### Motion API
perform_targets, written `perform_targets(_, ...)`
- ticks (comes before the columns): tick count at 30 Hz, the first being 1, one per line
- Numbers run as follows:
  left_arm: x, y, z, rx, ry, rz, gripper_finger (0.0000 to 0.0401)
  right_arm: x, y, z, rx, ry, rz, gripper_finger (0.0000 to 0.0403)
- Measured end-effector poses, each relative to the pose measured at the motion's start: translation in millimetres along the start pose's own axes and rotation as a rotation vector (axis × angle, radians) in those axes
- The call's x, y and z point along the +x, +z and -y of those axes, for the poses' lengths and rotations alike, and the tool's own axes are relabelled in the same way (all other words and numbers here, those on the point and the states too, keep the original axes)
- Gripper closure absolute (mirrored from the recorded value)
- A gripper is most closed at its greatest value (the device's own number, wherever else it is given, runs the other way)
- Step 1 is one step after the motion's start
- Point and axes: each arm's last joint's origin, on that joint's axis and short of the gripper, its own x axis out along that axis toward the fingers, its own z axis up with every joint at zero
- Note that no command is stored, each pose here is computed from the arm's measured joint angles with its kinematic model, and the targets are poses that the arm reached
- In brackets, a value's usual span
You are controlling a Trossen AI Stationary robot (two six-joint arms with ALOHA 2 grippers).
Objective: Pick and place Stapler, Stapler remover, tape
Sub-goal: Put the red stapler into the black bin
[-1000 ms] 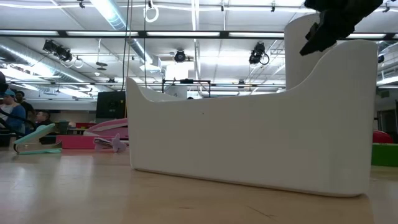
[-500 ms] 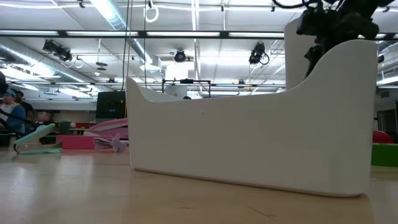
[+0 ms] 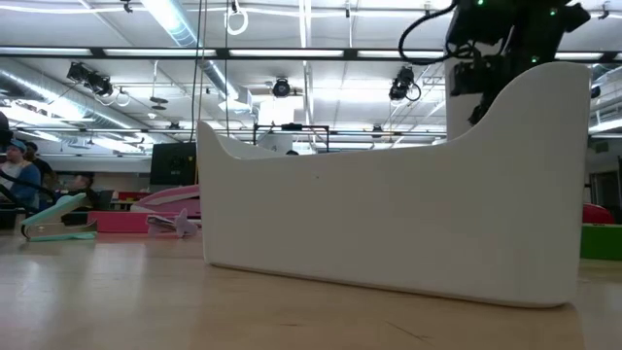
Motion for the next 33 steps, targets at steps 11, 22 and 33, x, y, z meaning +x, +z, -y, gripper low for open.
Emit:
perform_targets(11,0,0,0,0.0,0.0,0.0,0.0367,26,5,11,-0.027,0.039,-0.12,0.0121)
perform_targets(22,0,0,0,0.0,0.0,-0.001,0.0367,47,9,19,-0.01,0.033,-0.173,0.0121)
perform_targets(33,0,0,0,0.0,0.0,0.0,0.0367,58,10,20,-0.019,0.061,-0.211,0.0122)
